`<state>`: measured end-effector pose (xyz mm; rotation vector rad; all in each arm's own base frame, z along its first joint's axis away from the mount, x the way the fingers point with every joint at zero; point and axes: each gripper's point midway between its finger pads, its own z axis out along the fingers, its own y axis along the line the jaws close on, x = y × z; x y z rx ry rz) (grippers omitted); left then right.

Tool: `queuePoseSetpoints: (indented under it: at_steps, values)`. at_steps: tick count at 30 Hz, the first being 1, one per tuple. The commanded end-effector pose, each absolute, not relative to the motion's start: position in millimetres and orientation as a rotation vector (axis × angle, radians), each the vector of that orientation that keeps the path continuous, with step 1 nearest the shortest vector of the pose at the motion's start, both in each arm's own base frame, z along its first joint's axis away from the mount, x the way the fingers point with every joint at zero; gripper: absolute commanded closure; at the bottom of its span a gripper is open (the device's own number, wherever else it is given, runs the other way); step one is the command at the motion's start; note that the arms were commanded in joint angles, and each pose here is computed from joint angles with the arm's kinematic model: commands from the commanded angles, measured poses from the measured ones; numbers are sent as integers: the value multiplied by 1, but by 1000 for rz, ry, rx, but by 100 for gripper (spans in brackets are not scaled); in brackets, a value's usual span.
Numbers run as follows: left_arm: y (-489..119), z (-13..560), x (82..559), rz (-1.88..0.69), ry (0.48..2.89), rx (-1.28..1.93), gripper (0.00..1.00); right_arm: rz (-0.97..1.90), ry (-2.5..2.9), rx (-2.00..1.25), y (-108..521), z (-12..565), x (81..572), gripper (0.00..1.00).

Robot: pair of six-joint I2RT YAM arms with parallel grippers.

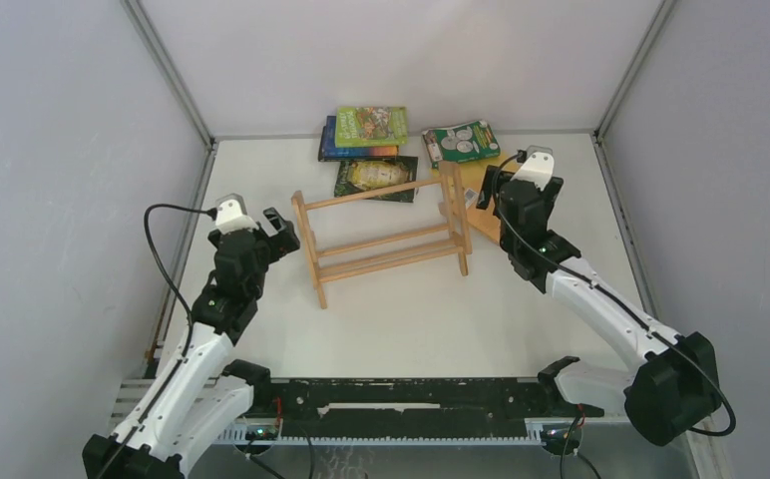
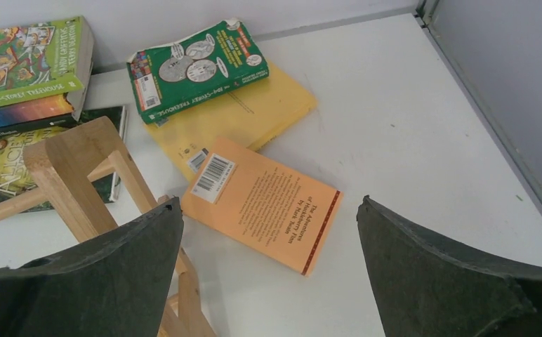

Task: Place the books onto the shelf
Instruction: Pick up the shelf from the center of the board.

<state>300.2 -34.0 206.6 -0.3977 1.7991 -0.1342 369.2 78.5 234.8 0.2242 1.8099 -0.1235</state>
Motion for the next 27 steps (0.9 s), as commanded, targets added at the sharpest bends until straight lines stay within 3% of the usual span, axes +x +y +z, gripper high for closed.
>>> queuePoseSetpoints:
  at_steps: [1,11,27]
  values:
    - [-35,245,300,-130,1731,-401,0,-117,1772,203,73,260,366,0]
    - [-59,271,279,-174,1749,-303,0,67,1726,210,82,283,359,8]
    - [-78,235,288,-48,1890,-288,0,74,1755,277,77,277,360,10]
